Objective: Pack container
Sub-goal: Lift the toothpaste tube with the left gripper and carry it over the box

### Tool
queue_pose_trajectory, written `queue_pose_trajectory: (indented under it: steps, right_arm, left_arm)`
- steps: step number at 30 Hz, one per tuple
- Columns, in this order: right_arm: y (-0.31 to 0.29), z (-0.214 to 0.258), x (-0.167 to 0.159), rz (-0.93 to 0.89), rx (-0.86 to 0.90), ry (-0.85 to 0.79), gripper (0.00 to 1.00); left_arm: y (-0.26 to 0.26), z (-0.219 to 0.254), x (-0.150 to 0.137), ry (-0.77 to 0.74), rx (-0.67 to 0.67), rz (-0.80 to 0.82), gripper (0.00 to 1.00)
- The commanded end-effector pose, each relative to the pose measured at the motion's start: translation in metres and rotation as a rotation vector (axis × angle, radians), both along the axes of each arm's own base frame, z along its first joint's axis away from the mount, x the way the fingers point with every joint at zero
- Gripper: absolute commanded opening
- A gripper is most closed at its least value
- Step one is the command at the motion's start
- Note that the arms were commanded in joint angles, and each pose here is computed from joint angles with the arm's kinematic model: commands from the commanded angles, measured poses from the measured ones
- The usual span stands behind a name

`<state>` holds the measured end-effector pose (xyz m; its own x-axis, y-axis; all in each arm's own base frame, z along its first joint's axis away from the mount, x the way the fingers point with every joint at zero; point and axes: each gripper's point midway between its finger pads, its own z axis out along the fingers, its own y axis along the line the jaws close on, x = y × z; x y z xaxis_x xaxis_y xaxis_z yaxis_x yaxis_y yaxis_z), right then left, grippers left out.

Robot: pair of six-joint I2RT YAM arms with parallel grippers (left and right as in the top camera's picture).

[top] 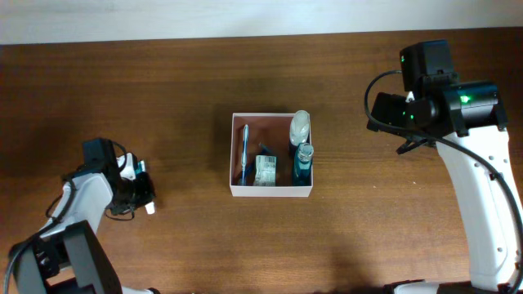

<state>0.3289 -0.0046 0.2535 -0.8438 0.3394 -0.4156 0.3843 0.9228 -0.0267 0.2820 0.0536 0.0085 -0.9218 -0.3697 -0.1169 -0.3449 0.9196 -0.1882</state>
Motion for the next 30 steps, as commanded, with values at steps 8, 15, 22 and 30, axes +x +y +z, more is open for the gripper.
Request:
queue_pose_trajectory:
  steps: [8, 15, 22, 30]
  right_arm:
    - [-0.002, 0.004, 0.002, -0.007, -0.007, -0.012, 0.98]
    - [-0.002, 0.004, 0.002, -0.007, -0.006, -0.012, 0.98]
    - [-0.002, 0.004, 0.002, -0.007, -0.006, -0.012, 0.98]
    - [-0.002, 0.004, 0.002, -0.007, -0.007, -0.012, 0.98]
  left_arm:
    - [-0.059, 0.12, 0.044, -0.386, -0.241, -0.052, 0.01]
    - [-0.122, 0.171, 0.043, -0.523, -0.309, -0.164, 0.01]
    - [-0.193, 0.205, 0.049, -0.66, -0.389, -0.307, 0.01]
    - [-0.248, 0.204, 0.046, -0.727, -0.289, -0.406, 0.01]
